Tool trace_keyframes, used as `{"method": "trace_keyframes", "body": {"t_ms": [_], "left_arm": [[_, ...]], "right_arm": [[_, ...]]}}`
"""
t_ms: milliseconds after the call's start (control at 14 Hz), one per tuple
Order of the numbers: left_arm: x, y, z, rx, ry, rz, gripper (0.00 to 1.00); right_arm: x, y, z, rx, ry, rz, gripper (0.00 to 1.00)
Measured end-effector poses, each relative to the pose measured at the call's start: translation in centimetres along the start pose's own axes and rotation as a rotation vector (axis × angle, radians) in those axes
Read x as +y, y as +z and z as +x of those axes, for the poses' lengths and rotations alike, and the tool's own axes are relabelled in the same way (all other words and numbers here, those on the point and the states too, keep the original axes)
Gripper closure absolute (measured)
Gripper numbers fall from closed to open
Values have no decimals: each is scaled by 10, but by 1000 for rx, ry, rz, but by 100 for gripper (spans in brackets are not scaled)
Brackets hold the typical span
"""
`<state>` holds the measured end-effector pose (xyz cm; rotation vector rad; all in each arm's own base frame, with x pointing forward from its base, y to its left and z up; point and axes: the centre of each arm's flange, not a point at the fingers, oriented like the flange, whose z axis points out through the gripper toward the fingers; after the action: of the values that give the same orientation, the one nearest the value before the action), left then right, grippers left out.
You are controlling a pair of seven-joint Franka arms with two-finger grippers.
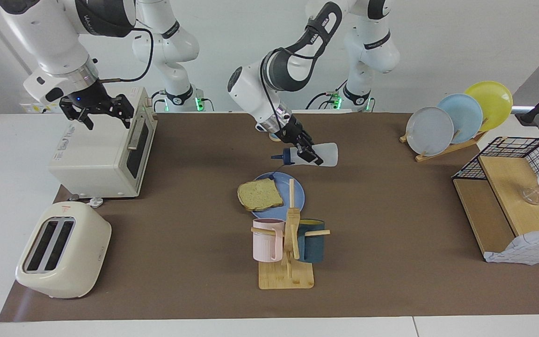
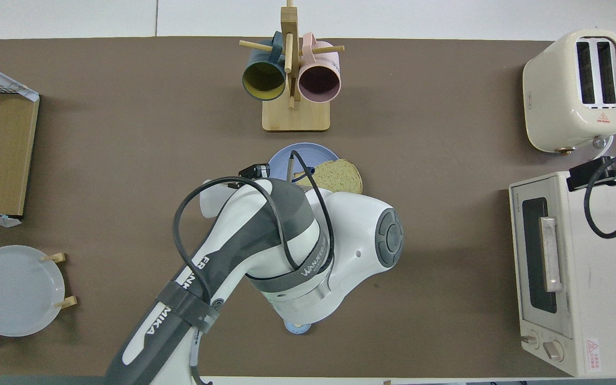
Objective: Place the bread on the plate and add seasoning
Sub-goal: 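Carry the open bottle over the bread with the left gripper, then tilt the bottle spout down and squeeze seasoning onto the bread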
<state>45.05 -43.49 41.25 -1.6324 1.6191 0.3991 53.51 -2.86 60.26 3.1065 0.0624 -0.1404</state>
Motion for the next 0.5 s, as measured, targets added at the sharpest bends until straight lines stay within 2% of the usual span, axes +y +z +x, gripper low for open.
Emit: {"method": "trace_keyframes", "body": {"t_ms": [214, 499], "left_arm": [[6, -1, 7, -85, 18, 43, 53], [7, -7, 8, -162, 24, 117, 53]], "right_arm": [[1, -3, 0, 6, 2, 0, 0], [2, -2, 0, 4, 3, 0, 0]]}}
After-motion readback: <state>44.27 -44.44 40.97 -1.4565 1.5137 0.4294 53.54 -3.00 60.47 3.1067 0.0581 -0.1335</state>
